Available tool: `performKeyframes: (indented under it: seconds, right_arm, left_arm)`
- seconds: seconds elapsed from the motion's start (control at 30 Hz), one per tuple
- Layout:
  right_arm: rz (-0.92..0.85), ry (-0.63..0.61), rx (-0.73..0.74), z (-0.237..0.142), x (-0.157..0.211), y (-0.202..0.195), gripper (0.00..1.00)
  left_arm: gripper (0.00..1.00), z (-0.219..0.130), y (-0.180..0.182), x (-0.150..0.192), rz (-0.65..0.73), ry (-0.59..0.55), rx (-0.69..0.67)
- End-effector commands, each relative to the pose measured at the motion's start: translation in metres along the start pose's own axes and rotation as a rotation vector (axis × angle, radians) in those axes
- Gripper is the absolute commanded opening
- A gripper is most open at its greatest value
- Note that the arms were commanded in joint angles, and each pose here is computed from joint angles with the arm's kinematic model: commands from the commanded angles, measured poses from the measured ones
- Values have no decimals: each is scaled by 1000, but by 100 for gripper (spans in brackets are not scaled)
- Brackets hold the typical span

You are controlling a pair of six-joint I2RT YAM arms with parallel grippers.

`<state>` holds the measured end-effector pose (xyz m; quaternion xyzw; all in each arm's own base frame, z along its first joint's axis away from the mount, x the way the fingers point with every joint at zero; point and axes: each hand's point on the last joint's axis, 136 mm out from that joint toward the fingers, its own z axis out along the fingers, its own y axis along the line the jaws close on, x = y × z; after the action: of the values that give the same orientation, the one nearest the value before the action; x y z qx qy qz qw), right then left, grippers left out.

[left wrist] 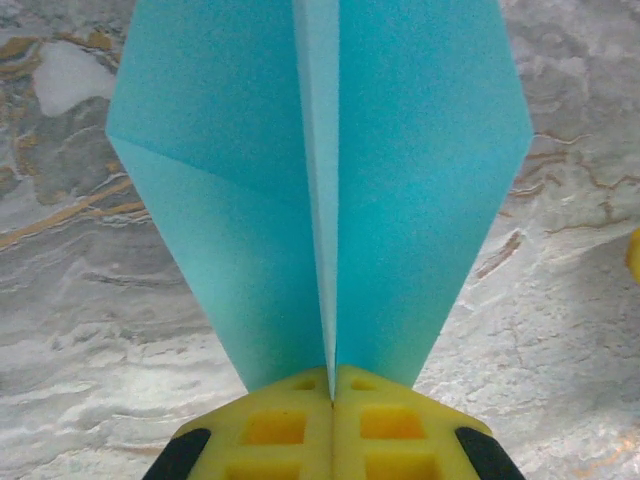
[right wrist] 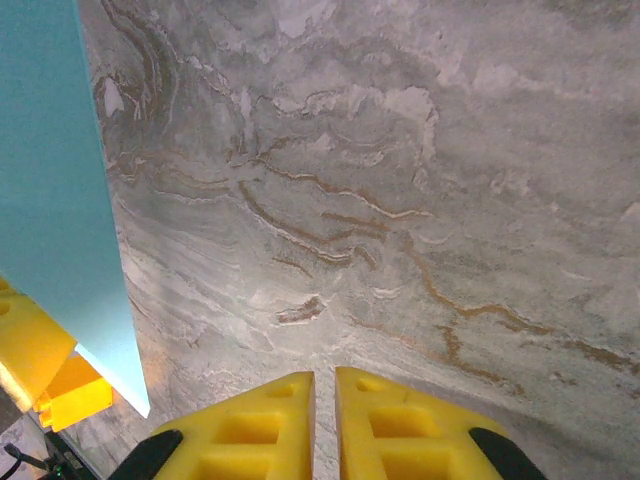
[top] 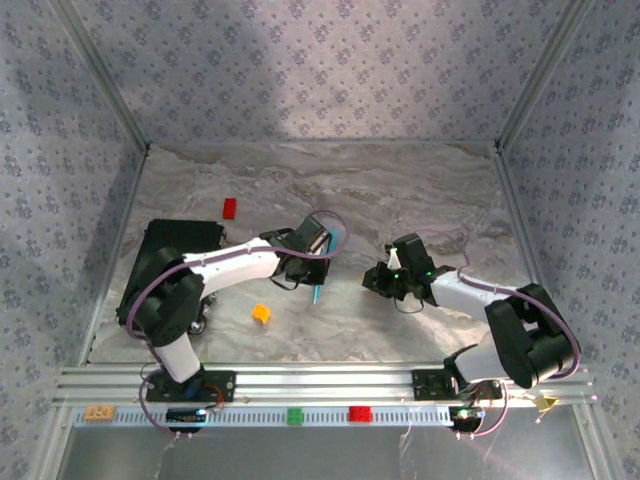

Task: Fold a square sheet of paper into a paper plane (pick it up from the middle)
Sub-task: Turn over a paper plane at the center of the table.

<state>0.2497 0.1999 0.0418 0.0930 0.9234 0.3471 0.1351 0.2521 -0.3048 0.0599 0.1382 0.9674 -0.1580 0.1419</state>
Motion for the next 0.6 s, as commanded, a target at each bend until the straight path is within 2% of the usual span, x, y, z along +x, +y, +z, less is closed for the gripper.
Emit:
performKeyframes:
  seconds: [0.0,0.57]
  right_arm:
    - [2,-1,16,1,-2,0,14]
    - [2,-2,20,3,-2,1,15]
  left_arm:
    - [1,2,5,3,19,23,-64]
    - [8,11,2,10,26,57,-56]
